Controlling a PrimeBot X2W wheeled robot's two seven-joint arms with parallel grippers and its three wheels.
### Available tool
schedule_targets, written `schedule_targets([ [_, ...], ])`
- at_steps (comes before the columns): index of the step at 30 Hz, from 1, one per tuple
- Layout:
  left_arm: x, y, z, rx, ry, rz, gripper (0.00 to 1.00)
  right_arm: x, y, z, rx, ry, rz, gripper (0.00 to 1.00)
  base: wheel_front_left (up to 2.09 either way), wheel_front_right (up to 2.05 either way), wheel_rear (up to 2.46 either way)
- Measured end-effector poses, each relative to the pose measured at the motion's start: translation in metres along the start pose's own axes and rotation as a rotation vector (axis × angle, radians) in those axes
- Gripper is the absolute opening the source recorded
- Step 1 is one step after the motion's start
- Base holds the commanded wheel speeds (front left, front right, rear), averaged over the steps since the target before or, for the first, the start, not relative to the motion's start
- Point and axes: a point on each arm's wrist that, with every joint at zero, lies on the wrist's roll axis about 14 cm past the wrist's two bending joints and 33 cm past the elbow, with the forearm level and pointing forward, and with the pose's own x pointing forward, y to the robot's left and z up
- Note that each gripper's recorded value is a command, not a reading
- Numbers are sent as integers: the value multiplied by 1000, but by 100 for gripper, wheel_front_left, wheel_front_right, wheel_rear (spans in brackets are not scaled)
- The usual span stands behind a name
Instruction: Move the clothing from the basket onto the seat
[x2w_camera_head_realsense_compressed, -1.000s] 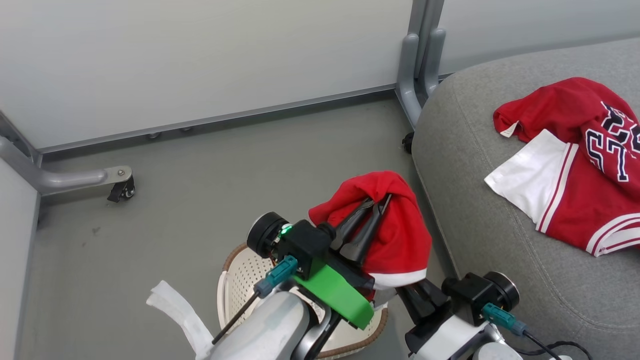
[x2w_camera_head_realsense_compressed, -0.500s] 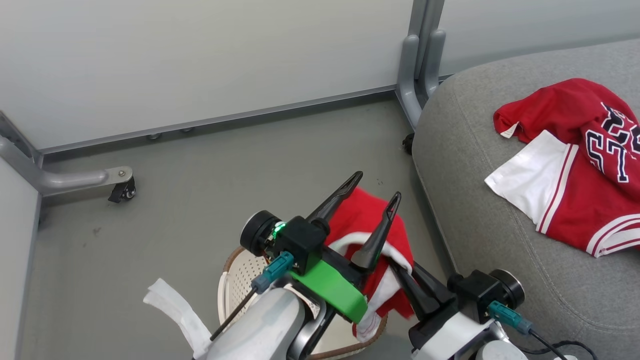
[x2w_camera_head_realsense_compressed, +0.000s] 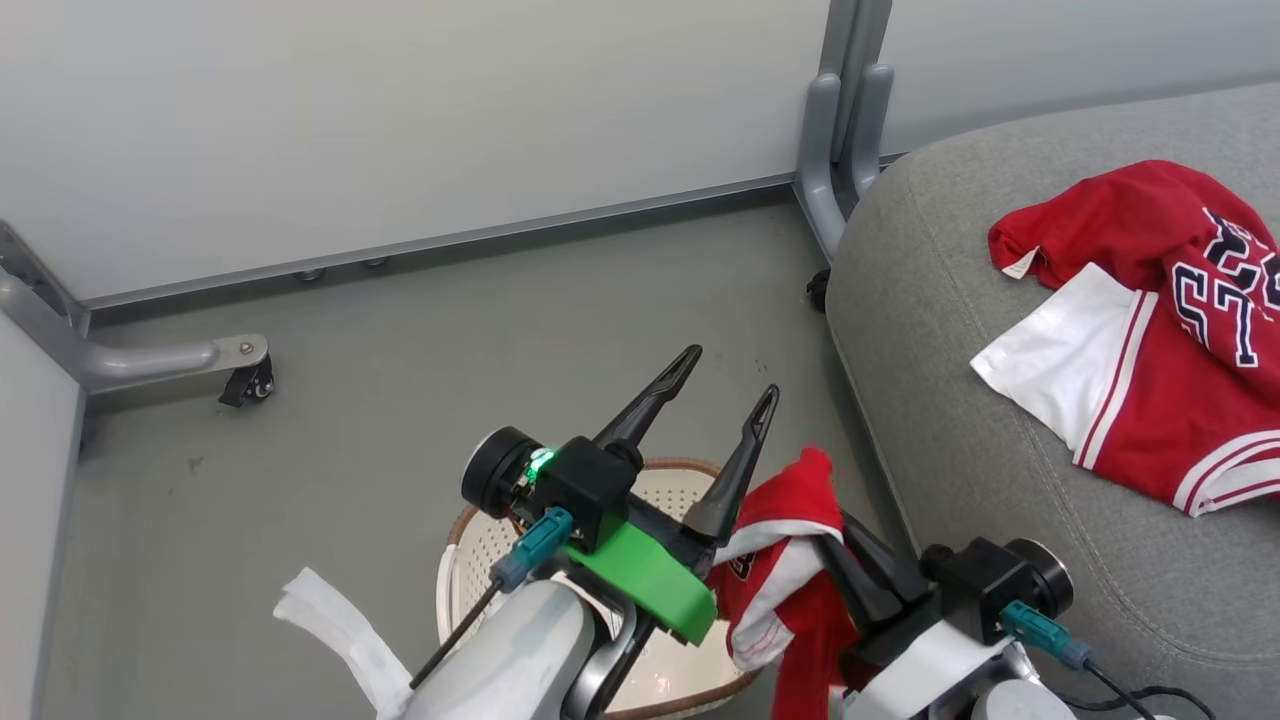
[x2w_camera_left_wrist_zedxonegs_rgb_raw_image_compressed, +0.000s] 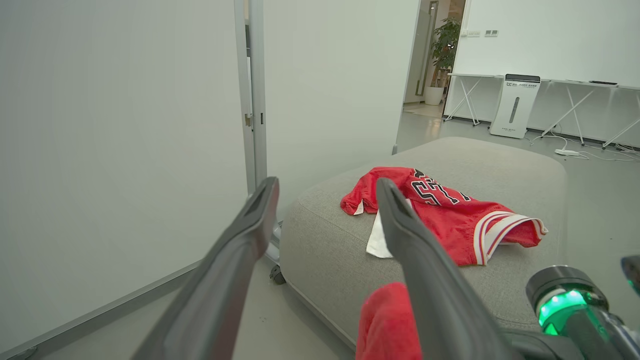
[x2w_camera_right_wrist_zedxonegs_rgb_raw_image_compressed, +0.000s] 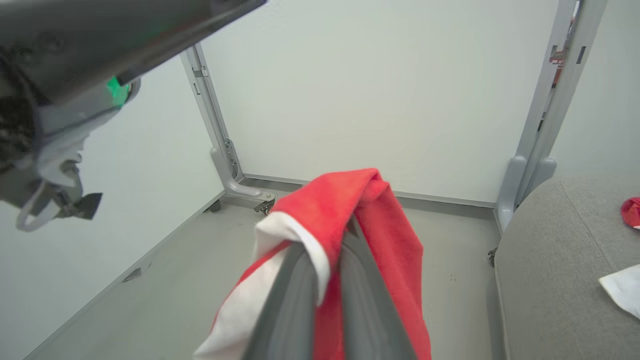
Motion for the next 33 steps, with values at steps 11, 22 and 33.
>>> schedule_targets([
  [11, -11, 23, -24, 30, 50, 61, 100, -3, -40, 46, -38, -141, -123, 0, 0, 0, 0],
  [22, -17, 26, -45, 51, 83, 32, 100, -29, -82, 104, -134, -297, -270, 0, 0, 0, 0],
  [33, -16, 17, -73, 31, 139, -63, 100, -84, -119, 119, -160, -328, -499, 0, 0, 0, 0],
])
